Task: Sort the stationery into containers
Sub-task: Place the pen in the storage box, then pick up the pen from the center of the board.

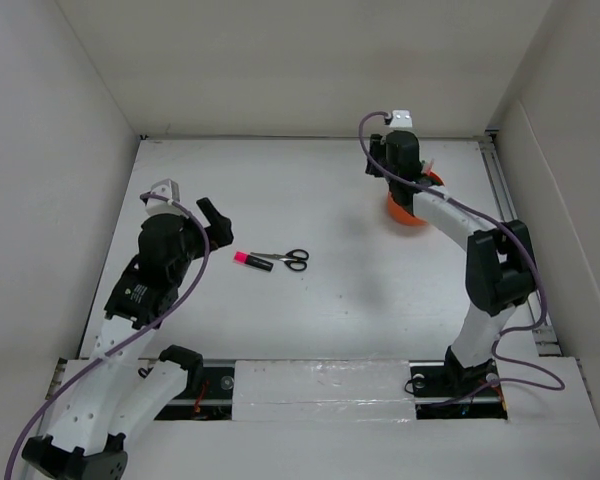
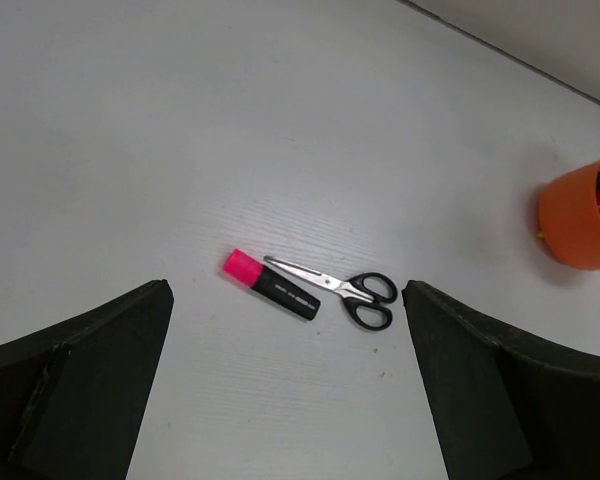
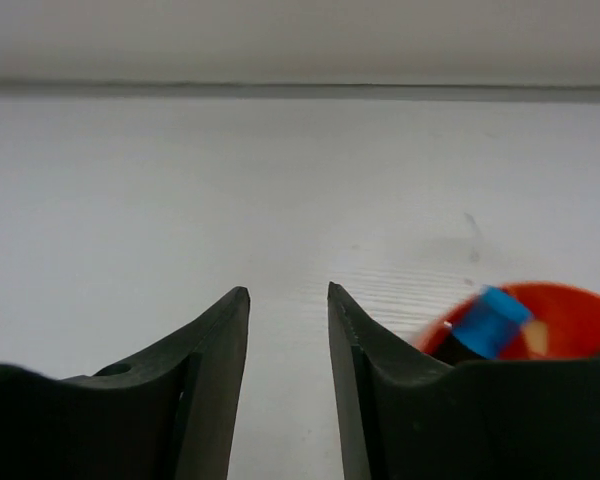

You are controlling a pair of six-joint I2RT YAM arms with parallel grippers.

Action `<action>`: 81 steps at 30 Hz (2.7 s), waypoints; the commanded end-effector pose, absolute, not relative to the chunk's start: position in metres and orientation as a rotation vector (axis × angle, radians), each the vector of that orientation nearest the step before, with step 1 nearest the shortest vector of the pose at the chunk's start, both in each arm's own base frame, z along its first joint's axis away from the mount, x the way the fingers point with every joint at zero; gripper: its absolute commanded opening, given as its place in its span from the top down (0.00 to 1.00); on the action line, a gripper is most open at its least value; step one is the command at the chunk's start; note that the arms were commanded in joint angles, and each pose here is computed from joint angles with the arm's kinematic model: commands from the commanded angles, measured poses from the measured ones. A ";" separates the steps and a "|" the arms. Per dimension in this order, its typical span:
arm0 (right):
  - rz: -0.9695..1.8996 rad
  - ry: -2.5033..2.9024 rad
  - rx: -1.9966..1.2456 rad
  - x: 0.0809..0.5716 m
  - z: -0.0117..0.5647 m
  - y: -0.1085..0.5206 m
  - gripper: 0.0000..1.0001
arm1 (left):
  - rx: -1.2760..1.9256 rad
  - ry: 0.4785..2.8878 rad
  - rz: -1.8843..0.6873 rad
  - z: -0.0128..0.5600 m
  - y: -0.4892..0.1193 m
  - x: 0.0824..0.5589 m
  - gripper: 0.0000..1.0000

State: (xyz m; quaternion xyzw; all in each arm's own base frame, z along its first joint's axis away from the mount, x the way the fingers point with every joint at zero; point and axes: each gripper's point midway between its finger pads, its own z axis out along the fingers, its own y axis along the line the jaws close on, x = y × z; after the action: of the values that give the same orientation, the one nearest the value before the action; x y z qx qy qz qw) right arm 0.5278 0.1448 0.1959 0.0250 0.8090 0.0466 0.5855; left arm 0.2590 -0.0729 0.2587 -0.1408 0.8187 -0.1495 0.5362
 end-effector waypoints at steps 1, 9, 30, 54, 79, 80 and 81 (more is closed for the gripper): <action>0.446 1.791 -0.520 0.486 0.241 0.247 0.55 | -0.499 1.915 -0.220 0.260 -0.045 0.261 0.00; 0.569 1.819 -0.532 0.402 0.250 0.273 0.51 | -0.637 2.052 -0.245 0.224 -0.051 0.279 0.00; 0.643 1.765 -0.470 0.219 0.306 0.247 0.39 | -1.231 2.304 0.045 0.068 -0.118 0.305 0.00; 0.724 1.740 -0.525 0.192 0.300 0.250 0.40 | -1.431 2.310 0.225 0.008 -0.085 0.310 0.43; 0.832 1.656 -0.648 0.172 0.309 0.262 0.40 | -1.276 2.353 0.006 0.016 -0.103 0.329 1.00; 0.851 1.650 -0.664 0.171 0.309 0.267 0.40 | -1.222 2.336 -0.042 0.028 -0.105 0.337 1.00; 0.851 1.663 -0.694 0.170 0.303 0.272 0.40 | -1.119 2.319 -0.076 0.049 -0.104 0.343 1.00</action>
State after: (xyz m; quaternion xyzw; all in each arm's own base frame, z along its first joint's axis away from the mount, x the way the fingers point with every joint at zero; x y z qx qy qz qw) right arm 0.1791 0.2539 0.2985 -0.2548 0.7263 0.3278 0.5478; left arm 0.3339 -0.1002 0.0251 -0.4661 0.8512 0.0102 0.2411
